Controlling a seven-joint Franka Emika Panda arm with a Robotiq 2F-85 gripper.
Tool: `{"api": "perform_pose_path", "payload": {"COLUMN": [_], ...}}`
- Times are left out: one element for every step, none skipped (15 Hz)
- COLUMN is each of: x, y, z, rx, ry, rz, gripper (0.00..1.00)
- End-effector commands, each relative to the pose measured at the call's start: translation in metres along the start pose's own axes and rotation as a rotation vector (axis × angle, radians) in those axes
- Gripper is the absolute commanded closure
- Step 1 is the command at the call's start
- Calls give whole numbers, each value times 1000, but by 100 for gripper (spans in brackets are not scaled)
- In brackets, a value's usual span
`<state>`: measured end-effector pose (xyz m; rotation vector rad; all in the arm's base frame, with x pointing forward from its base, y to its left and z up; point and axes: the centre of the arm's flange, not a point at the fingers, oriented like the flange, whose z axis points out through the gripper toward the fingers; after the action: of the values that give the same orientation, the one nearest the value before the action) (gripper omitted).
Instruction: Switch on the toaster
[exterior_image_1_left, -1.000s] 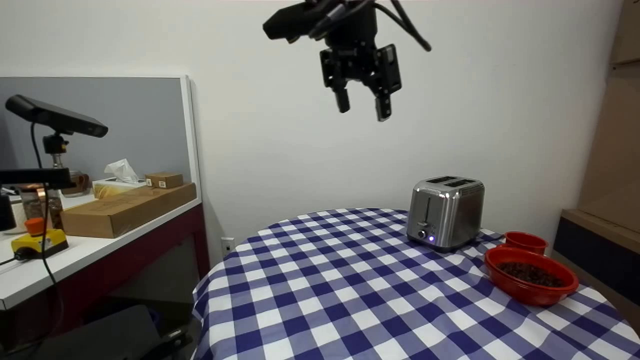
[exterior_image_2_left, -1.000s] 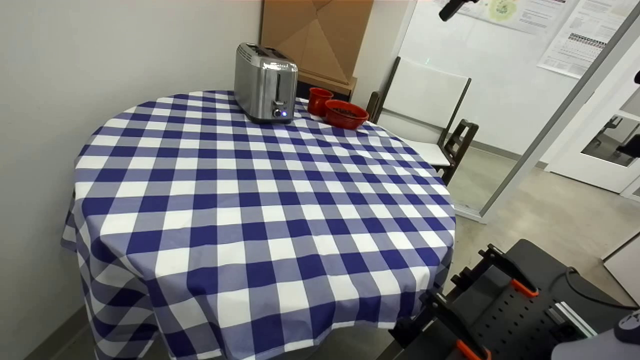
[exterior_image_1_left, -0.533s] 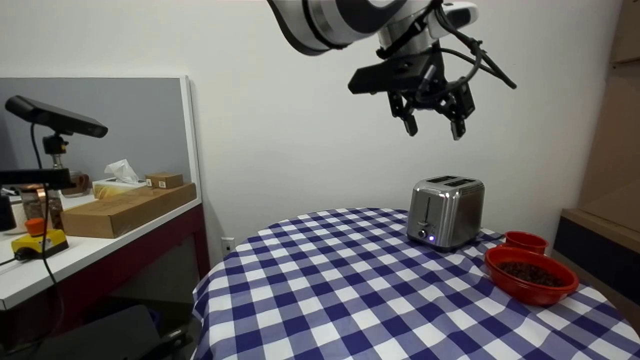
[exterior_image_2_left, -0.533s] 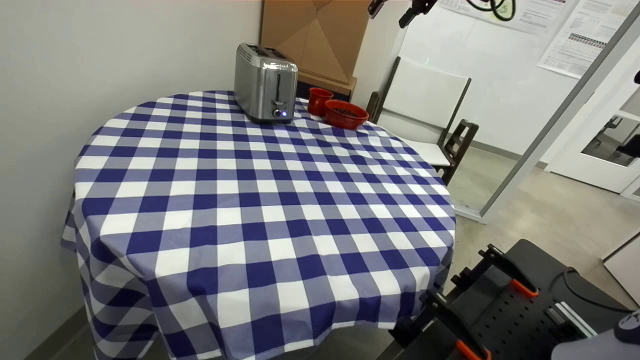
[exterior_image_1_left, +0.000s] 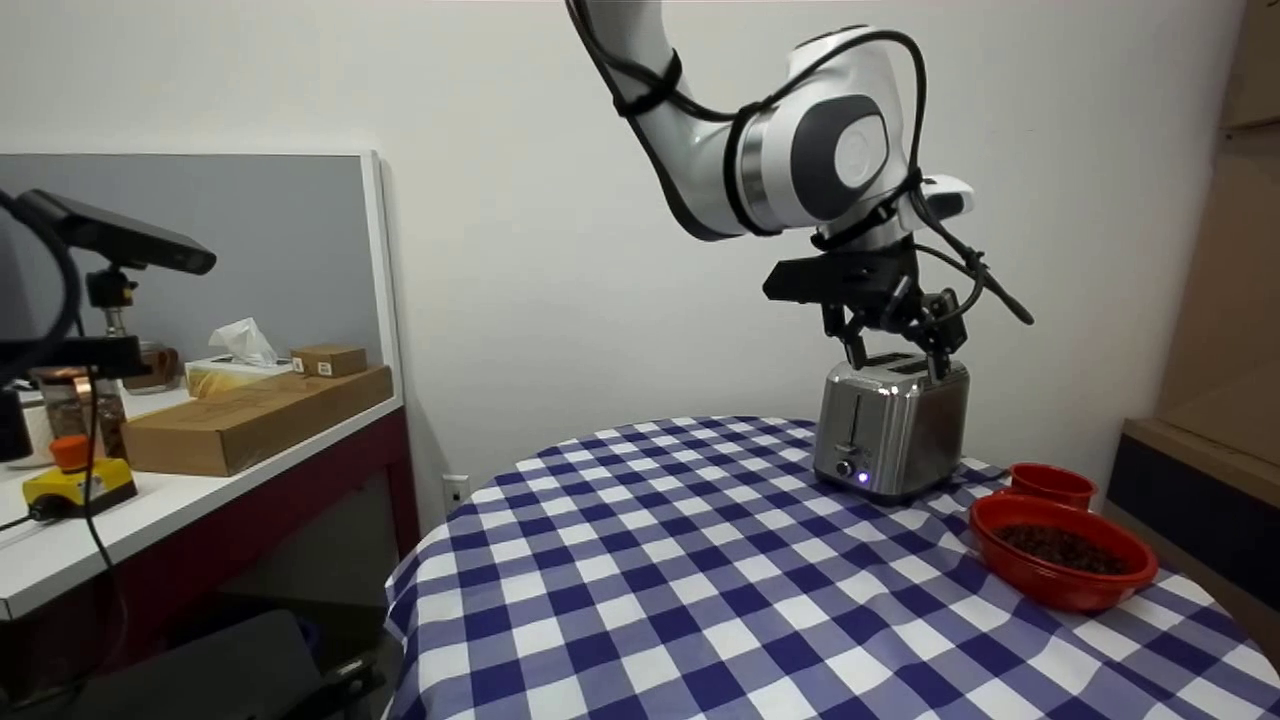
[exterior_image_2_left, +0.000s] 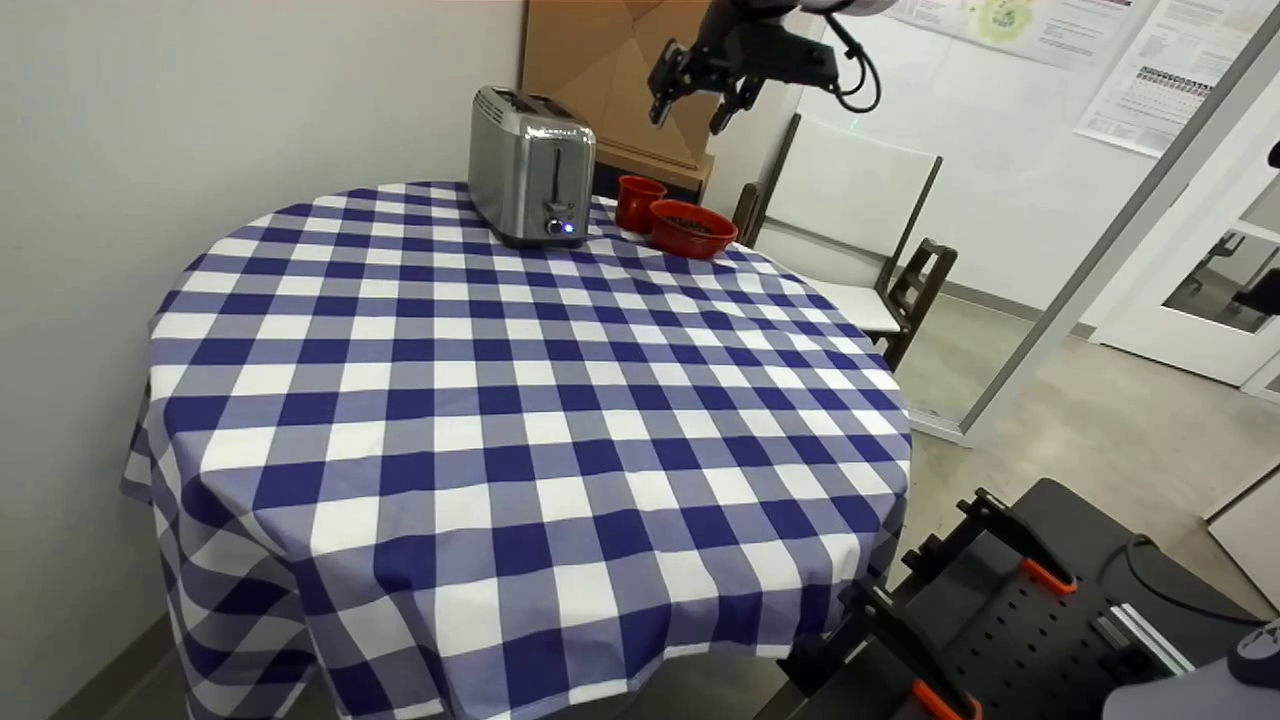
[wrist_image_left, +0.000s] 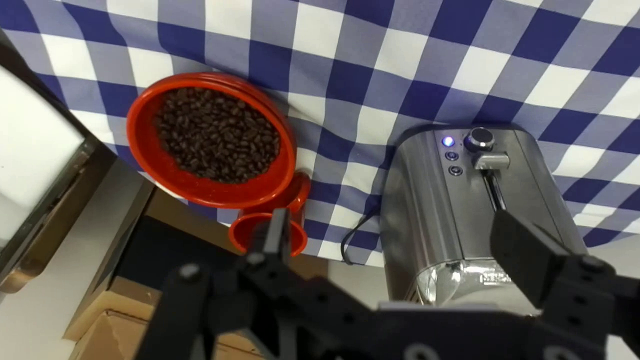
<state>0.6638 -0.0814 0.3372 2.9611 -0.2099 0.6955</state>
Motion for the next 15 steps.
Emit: {"api": "perform_pose_path", "payload": {"x": [36,37,37,37,37,37,36,36,36,36,35,33,32,32,31], "y": [-15,-18,-20,-21,-22,-23,-24,-25,-27,-28,-30,-32,-33,-34,-35], "z": [48,59,68,80,88,96,104,112,119,126,132,138,144,151,156], "rx": [-4,-8,-13,-17,-20,-24,-25,-26,-27,-27,-28,-30,-30,-29,-28], "ry": [-47,-66,-83,-101,-117,-134,-147,-159,-169,-179,-190,-203,-214,-220,-228], "rz": [22,20,19,16,15,14,12,11,11,10,10,10,10,17,25], "gripper": [0,0,0,0,0,0,0,0,0,0,0,0,0,0,0]}}
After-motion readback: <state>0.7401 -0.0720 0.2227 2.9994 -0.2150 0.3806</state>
